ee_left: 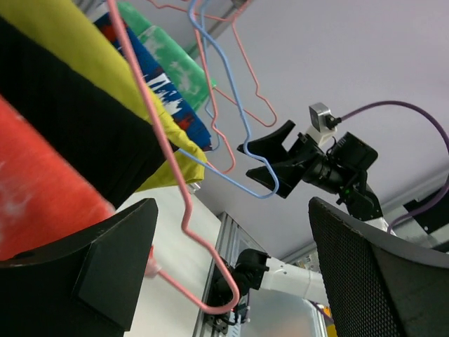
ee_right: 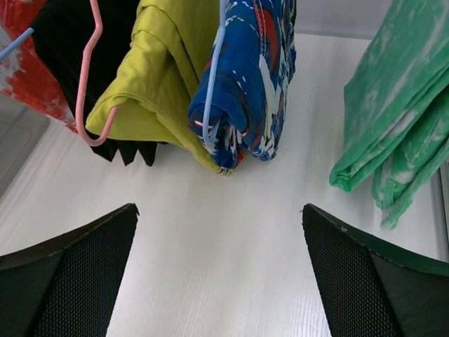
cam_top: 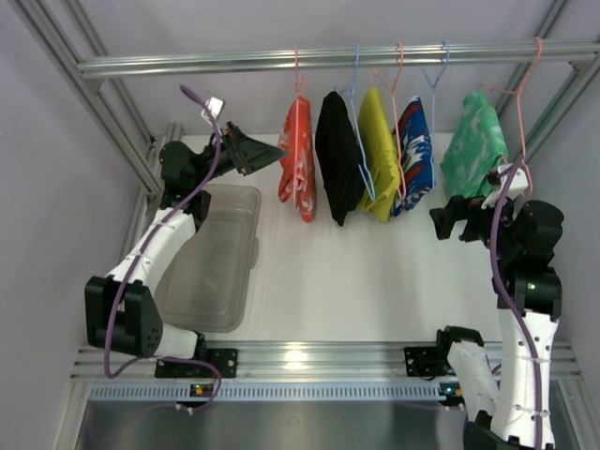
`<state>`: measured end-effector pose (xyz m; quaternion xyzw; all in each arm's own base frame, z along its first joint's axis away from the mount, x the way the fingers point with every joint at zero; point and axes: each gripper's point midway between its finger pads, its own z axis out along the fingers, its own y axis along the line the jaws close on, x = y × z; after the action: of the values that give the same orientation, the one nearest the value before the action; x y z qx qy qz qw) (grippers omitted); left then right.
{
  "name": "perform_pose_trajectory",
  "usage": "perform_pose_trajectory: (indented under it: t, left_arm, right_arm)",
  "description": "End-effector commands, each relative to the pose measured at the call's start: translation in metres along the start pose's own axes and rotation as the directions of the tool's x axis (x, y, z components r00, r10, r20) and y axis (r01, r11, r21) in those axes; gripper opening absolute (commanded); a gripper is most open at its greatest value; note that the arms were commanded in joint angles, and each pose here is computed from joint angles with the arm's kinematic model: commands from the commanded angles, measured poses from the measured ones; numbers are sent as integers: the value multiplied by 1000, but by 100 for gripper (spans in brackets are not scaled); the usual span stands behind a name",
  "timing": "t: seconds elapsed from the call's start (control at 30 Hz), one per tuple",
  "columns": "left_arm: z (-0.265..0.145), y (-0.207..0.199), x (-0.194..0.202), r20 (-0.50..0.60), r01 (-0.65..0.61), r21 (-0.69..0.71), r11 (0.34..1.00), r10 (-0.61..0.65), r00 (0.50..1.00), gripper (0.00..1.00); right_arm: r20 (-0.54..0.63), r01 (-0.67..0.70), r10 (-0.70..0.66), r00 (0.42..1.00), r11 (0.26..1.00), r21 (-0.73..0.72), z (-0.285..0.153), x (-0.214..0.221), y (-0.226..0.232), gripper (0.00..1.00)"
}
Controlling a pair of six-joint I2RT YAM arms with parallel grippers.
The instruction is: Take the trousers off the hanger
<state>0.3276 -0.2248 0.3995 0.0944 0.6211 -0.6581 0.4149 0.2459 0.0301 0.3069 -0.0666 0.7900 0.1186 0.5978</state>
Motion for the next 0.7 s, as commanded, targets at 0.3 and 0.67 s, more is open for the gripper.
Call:
perform_pose_trajectory:
  t: [0.3, 0.67]
  left_arm:
    - [50, -35, -25, 92, -191, 207, 960, 175, 980, 87]
    - [76, -2, -28, 123, -100, 173, 980, 79, 989, 83]
  right_arm:
    - [44, 41, -40, 998, 999, -7, -2, -21, 0, 100]
    - [34, 52, -52, 998, 999, -2, 1, -18, -2, 99]
